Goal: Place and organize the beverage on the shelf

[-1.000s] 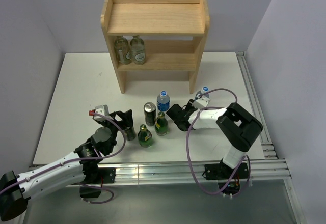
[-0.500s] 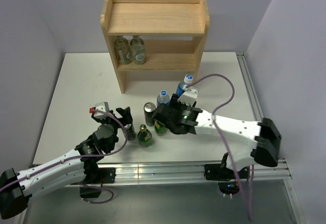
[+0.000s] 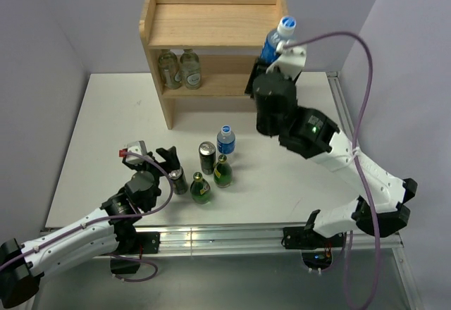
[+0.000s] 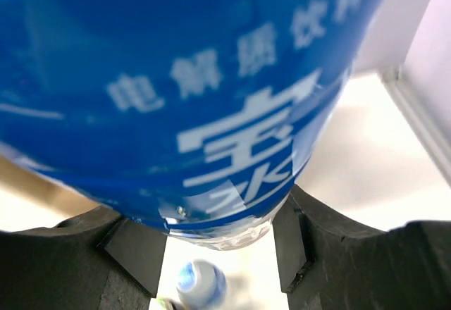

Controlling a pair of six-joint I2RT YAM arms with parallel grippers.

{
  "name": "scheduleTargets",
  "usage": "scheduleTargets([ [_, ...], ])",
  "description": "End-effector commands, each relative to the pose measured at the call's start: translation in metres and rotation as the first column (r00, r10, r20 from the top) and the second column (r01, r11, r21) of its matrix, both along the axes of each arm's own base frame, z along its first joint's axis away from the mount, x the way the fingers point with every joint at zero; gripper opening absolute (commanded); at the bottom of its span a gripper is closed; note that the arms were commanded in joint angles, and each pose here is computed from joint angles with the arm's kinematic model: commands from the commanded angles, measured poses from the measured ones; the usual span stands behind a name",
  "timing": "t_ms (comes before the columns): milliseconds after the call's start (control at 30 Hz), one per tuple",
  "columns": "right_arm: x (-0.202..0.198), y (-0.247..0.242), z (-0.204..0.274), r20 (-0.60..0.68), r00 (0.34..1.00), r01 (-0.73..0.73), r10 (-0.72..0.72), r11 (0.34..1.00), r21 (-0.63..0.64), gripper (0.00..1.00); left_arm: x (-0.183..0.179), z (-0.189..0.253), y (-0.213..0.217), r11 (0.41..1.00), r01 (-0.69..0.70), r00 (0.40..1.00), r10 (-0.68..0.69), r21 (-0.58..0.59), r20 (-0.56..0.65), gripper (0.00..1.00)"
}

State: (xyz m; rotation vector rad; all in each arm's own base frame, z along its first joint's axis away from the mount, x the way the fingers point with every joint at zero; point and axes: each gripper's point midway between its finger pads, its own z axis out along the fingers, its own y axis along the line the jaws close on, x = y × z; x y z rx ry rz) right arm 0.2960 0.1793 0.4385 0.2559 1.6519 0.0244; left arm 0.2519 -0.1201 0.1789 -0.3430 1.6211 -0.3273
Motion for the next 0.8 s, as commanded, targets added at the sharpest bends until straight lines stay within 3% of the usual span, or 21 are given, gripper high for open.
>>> scheduleTargets([
  [0,0.018,-0.018,0.074,0.131,0.990,0.051,-0.052,0.999,0.012,0.00,0.002,0.003,0.001,1.000,-0.003,1.000,0.003,-0.005,0.008,0.93],
  [100,0.036,-0.031,0.113,0.179,0.980,0.081,-0.089,0.995,0.053,0.00,0.003,0.003,0.003,1.000,-0.008,1.000,0.008,-0.012,0.010,0.93],
  [300,0.077,-0.020,0.128,0.202,0.973,0.110,-0.110,0.994,0.011,0.00,0.004,0.001,0.008,1.000,-0.018,1.000,0.018,-0.025,0.009,0.93],
  [767,0.137,-0.021,0.121,0.236,0.957,0.185,-0.168,0.982,-0.048,0.00,0.005,-0.004,0.012,0.999,-0.043,0.999,0.043,-0.032,-0.012,0.93],
])
